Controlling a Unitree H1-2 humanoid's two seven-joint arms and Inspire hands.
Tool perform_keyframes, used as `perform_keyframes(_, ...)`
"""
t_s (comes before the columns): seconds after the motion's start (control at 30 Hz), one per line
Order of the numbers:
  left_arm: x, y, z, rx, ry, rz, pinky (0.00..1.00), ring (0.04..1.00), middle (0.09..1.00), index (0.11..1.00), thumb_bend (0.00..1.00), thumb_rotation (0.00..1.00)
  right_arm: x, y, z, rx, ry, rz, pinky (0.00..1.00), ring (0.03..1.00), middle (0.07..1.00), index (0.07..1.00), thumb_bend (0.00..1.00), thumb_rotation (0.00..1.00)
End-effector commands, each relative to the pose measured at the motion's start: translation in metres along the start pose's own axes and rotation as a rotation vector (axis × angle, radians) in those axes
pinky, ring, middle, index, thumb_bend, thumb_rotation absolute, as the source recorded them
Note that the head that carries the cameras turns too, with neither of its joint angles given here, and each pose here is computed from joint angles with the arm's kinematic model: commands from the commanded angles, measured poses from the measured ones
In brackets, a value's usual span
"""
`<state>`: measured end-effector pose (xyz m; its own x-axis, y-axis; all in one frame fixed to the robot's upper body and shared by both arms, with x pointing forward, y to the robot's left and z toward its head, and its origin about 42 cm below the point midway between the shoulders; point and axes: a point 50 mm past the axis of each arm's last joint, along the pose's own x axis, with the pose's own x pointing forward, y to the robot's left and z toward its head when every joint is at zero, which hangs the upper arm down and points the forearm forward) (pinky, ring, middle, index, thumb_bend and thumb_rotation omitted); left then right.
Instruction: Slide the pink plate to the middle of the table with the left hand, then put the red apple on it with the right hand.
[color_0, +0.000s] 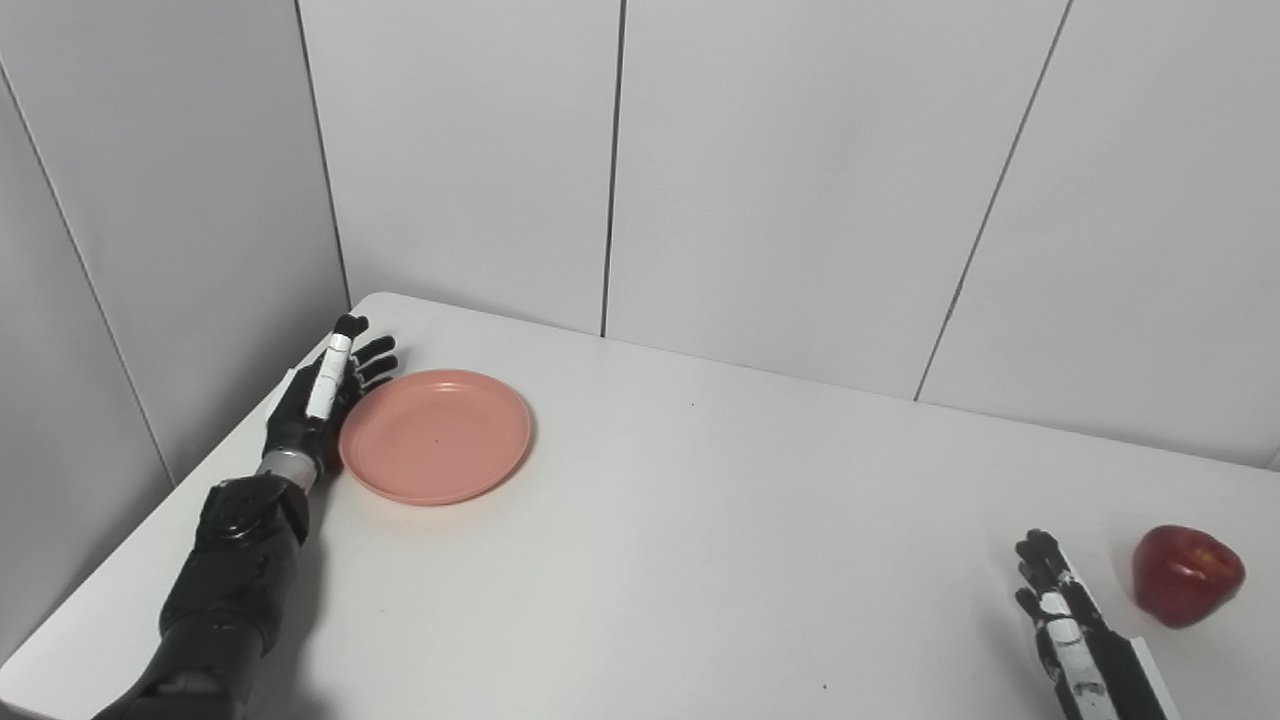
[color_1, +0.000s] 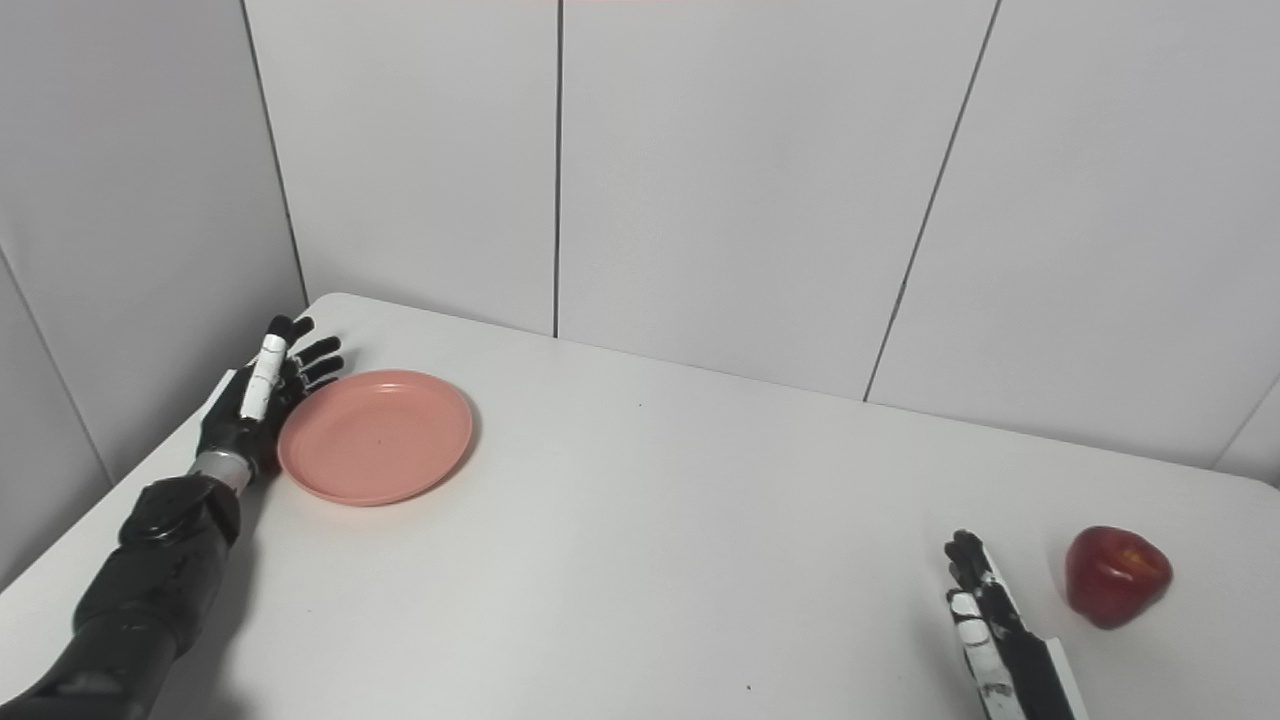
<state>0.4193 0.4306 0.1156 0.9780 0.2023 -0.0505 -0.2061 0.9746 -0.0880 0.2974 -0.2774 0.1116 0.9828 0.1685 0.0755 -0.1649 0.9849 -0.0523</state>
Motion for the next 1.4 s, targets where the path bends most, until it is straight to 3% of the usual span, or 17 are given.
perform_keyframes(0.0, 0.006, -0.005, 0.014, 0.018, -0.027, -0.012, 0.84, 0.84, 0.842, 0.905, 0.89, 0.86, -0.007, 0.009, -0.013, 0.039, 0.028, 0.003, 1.0, 0.993, 0.951, 0.946, 0.78, 0.83)
perform_keyframes(0.67, -0.007, -0.041, -0.001, 0.041, 0.034, -0.057, 0.82, 0.831, 0.837, 0.895, 0.84, 0.86, -0.007, 0.011, -0.012, 0.036, 0.028, 0.006, 1.0, 0.985, 0.944, 0.937, 0.77, 0.81)
perform_keyframes(1.1, 0.0, -0.065, -0.018, 0.079, 0.053, -0.102, 0.8, 0.809, 0.817, 0.882, 0.87, 0.86, -0.007, 0.014, -0.009, 0.044, 0.023, 0.009, 1.0, 0.984, 0.943, 0.939, 0.76, 0.8)
perform_keyframes(1.37, -0.001, -0.073, -0.022, 0.047, 0.064, -0.12, 0.77, 0.825, 0.838, 0.904, 0.84, 0.86, -0.007, 0.015, -0.009, 0.043, 0.023, 0.012, 1.0, 0.989, 0.946, 0.942, 0.75, 0.8)
